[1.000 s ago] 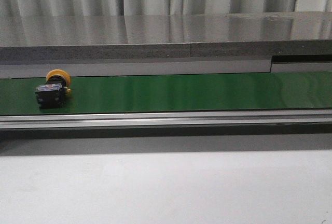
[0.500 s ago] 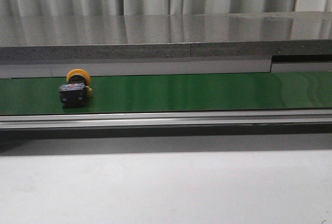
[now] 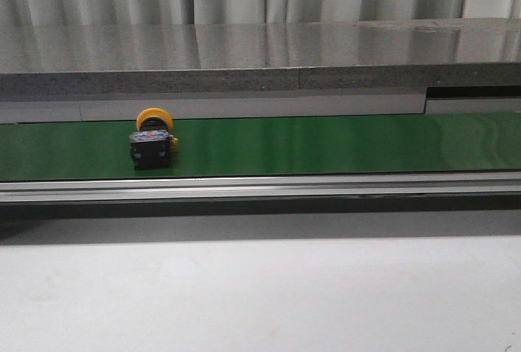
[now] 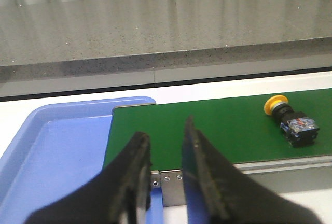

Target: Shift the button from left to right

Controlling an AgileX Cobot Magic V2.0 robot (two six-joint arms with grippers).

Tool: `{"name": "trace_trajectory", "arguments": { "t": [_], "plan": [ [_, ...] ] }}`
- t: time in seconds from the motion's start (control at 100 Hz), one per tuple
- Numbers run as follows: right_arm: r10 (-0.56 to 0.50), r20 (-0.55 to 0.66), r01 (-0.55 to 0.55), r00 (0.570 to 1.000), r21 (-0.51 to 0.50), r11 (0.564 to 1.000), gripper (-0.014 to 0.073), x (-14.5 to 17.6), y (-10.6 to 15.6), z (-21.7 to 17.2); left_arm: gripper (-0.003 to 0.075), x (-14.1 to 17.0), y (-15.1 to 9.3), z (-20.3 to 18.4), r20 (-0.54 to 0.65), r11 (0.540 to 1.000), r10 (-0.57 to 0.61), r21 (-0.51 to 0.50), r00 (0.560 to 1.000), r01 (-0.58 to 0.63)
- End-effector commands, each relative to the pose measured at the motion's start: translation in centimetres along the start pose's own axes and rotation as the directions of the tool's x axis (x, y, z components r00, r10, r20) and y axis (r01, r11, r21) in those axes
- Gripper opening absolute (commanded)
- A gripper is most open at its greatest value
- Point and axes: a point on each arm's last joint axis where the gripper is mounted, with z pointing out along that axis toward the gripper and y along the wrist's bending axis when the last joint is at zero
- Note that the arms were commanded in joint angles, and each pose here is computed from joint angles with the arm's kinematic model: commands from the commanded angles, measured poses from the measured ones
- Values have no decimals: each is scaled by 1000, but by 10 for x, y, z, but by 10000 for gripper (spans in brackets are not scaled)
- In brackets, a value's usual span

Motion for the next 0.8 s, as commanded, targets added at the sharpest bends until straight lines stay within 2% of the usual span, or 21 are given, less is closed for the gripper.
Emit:
{"name": "trace_trajectory", "arguments": {
  "t": [0.0, 0.45, 0.56, 0.79],
  "plan": [
    [-10, 117, 9, 993, 10, 1000, -68, -13, -1, -3, -19, -14, 1, -2, 89, 1000, -14, -1, 996, 14],
    [-10, 146, 9, 989, 13, 1000, -68, -16, -1, -3, -20, -14, 1, -2, 89, 1000, -14, -1, 996, 14],
    [-11, 194, 8, 981, 18, 1000, -68, -21, -1, -4, -20, -14, 1, -2, 89, 1000, -14, -1, 996, 14],
    [-11, 207, 9, 978, 11, 1000, -68, -47, -1, -10, -20, -14, 1, -2, 89, 1000, -14, -1, 996, 14]
  ]
}}
